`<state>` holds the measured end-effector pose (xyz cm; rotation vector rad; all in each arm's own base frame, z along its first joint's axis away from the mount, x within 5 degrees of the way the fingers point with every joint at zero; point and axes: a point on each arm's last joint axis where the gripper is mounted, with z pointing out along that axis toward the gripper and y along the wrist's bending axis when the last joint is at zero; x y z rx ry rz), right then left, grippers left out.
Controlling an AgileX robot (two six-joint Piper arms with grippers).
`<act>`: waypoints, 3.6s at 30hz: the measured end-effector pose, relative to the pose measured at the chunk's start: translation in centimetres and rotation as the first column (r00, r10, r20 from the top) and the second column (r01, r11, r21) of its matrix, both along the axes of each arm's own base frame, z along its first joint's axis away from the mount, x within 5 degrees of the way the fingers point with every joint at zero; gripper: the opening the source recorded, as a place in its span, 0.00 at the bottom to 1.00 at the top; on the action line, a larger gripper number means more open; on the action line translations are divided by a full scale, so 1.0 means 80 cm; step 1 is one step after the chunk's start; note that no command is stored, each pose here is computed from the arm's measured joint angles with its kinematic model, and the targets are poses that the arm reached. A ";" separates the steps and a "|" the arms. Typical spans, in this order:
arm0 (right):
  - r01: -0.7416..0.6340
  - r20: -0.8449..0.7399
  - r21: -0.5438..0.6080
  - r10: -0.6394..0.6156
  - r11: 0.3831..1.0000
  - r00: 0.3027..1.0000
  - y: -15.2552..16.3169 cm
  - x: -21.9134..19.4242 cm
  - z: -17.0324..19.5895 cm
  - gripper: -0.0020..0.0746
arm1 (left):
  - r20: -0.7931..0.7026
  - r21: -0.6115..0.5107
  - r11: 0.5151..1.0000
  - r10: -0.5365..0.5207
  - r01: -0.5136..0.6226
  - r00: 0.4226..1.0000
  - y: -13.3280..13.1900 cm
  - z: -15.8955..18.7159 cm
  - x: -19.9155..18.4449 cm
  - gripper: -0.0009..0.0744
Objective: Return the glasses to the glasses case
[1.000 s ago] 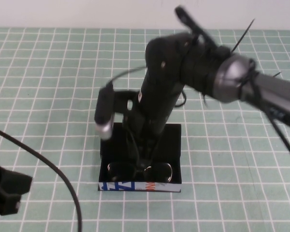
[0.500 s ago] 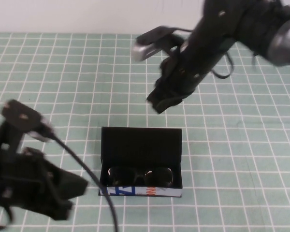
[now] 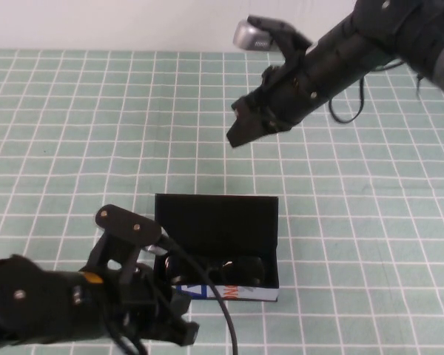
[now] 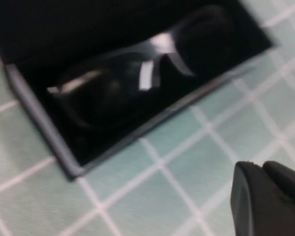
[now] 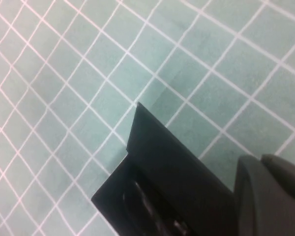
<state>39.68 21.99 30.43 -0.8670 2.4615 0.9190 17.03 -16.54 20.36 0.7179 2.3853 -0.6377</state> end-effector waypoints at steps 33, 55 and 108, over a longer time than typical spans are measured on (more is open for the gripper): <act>-0.077 -0.171 -0.040 0.069 0.996 0.983 0.014 0.022 -0.099 0.01 | 0.036 0.122 0.982 0.139 -0.142 0.990 -0.005 -0.057 0.036 0.01; -0.237 -0.165 -0.106 0.218 0.966 0.962 0.083 -0.023 -0.113 0.01 | 0.035 0.121 0.982 0.141 -0.144 0.989 -0.005 -0.057 0.036 0.01; 0.364 0.733 -0.145 -0.147 0.920 0.664 -0.153 -0.277 0.191 0.01 | 0.428 -0.082 0.880 -0.393 0.468 0.814 0.020 0.192 -0.072 0.01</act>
